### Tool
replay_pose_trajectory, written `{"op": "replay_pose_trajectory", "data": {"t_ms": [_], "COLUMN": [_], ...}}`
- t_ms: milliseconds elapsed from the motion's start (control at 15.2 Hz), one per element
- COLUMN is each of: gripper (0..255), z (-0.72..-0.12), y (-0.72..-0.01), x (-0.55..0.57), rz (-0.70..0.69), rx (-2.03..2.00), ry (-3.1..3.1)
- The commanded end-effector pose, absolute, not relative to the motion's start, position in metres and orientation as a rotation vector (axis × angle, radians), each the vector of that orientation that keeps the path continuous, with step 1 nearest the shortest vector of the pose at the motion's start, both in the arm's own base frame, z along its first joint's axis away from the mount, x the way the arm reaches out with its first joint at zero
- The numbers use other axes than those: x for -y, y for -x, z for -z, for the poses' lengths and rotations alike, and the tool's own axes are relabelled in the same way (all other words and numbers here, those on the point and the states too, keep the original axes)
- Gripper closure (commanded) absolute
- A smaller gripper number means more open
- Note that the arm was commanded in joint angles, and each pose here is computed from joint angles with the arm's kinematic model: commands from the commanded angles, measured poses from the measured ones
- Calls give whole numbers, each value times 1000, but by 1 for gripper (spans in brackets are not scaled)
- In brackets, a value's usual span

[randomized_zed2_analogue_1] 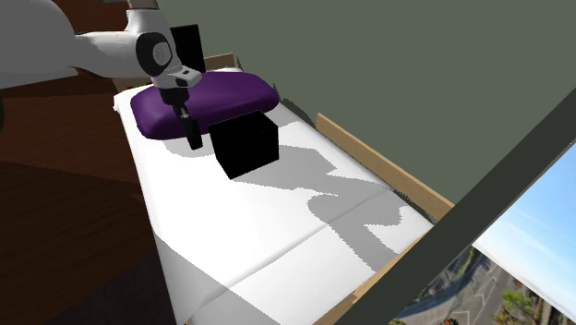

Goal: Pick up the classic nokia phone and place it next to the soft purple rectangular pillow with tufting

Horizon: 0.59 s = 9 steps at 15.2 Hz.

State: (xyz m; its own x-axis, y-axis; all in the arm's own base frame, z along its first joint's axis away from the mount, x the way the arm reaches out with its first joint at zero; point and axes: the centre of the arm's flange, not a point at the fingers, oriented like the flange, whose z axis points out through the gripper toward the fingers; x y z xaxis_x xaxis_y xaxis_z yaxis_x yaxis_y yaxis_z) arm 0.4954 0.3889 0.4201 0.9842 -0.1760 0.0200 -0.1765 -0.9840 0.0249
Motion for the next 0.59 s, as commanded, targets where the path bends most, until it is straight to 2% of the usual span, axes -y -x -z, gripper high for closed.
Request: {"op": "replay_pose_trajectory", "data": {"t_ms": [0,528], "gripper": [255,255], "z": [-409,-366], "y": [-496,-496], "x": [-389,-389], "rz": [-28,-28], "rx": [276,276], "ry": [-3103,-3103]}}
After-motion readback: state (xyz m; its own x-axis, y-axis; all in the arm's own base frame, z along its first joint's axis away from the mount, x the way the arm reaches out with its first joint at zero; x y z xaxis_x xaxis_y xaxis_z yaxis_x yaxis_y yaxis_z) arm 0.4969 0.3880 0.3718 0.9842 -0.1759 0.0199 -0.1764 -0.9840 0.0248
